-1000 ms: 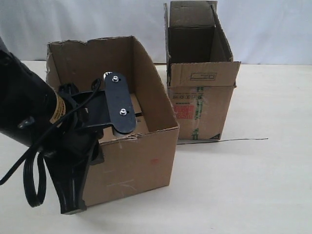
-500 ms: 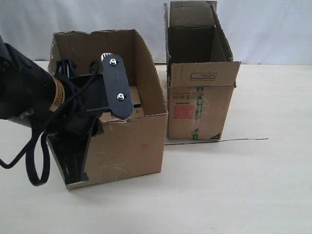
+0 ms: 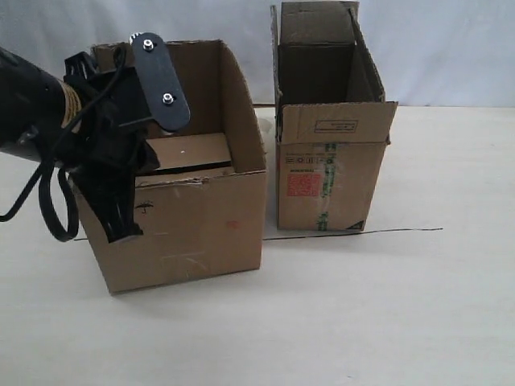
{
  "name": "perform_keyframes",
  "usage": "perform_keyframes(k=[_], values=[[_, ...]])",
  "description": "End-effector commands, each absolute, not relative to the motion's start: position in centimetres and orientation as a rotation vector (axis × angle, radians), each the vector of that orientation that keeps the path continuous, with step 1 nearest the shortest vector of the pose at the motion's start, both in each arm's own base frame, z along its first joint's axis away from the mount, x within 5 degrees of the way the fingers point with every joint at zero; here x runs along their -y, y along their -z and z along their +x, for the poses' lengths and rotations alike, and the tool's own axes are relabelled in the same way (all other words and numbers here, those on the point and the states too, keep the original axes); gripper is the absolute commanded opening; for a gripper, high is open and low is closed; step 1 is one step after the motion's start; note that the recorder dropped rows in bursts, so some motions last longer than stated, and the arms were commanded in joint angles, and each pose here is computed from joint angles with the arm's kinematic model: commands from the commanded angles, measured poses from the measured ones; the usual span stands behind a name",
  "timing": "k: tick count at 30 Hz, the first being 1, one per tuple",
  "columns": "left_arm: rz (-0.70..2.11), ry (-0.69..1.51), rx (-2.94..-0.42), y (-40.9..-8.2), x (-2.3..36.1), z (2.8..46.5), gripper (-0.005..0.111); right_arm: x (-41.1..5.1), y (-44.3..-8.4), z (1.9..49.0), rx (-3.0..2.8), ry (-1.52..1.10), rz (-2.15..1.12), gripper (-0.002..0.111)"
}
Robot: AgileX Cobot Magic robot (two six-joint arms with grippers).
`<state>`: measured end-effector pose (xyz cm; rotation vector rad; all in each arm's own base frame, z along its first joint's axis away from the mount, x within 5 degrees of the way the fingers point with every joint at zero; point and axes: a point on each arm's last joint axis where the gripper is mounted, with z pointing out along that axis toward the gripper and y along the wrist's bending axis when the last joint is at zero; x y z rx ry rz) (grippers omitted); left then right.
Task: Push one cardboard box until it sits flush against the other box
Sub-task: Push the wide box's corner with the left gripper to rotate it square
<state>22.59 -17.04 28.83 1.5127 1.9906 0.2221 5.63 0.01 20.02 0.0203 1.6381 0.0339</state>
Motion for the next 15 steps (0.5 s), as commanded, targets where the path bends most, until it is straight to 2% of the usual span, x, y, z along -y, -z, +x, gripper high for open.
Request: perform_keyframes(k=[1,4,7,10,15], values=[[1.544,-0.194,-2.067,-30.7,17.3,21.7,0.000,0.0,-19.9,5.6,-1.643,-0.028,0.028,0.005],[1.647,-0.066,-2.129,-31.9,18.1,20.2,0.000,0.0,-19.9,5.6,-1.643,-0.028,0.028,0.005],[1.723,0.133,-2.109,-31.4,19.4,19.5,0.000,0.0,-19.9,5.6,-1.643,-0.028,0.028,0.005],[1.767,0.141,-2.176,-29.2,20.4,20.4,0.000,0.0,-19.9,5.6,-1.643,-0.028,0.028,0.005],[1.827,-0.020,-2.211,-26.1,21.1,22.5,0.000,0.0,-19.9,5.6,-1.643,-0.028,0.028,0.005]])
